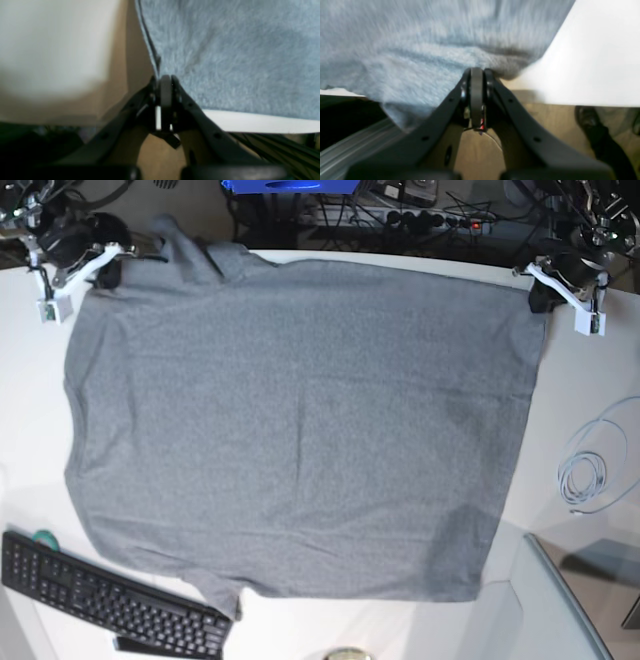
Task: Layout the t-shirt on the table in an organized manner, then fold the t-shirt properly
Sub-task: 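Pull the shirt's collar edge away from the hem with both grippers, then lift the collar edge with both grippers and fold it toward the hem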
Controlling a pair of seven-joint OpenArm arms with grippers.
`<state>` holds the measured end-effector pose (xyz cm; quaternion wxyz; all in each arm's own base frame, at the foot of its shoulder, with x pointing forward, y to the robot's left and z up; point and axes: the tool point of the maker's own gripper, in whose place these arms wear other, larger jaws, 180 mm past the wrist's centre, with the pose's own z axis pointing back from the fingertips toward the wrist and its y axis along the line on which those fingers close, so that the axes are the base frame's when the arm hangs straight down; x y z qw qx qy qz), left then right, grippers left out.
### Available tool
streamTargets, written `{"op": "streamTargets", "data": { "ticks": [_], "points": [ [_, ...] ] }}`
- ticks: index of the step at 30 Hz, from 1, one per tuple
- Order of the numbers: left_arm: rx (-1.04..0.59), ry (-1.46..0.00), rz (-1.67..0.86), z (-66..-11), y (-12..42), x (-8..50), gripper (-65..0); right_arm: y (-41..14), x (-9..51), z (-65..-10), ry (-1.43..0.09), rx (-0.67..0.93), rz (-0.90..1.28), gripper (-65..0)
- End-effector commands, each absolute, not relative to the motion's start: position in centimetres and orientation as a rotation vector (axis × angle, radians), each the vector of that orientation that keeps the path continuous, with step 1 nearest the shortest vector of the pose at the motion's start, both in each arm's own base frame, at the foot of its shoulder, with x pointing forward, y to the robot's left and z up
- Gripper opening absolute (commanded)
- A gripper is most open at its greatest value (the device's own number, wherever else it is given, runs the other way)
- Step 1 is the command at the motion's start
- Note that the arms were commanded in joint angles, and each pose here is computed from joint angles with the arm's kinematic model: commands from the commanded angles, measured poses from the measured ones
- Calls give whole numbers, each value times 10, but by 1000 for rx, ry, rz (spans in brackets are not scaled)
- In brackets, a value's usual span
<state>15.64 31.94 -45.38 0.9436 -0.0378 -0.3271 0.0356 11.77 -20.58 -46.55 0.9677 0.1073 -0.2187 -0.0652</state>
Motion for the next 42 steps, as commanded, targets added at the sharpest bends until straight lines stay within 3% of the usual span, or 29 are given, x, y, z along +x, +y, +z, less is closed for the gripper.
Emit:
{"op": "streamTargets", "data": {
  "ticks": [1,17,31,42],
  "points": [
    [-61,-699,49,-441,325,164,-650,-210,125,-455,-470,201,-112,-644],
    [80,-688,-167,-370,309,187,-650,-222,138,-413,-430,86,-2,-644],
    [61,-584,-38,-406,334,156,-650,-227,138,-424,-415,98,-10,-644],
    [49,-638,-88,-400,317,192,-650,-231,183,-415,-462,94,60,-644]
  ]
}}
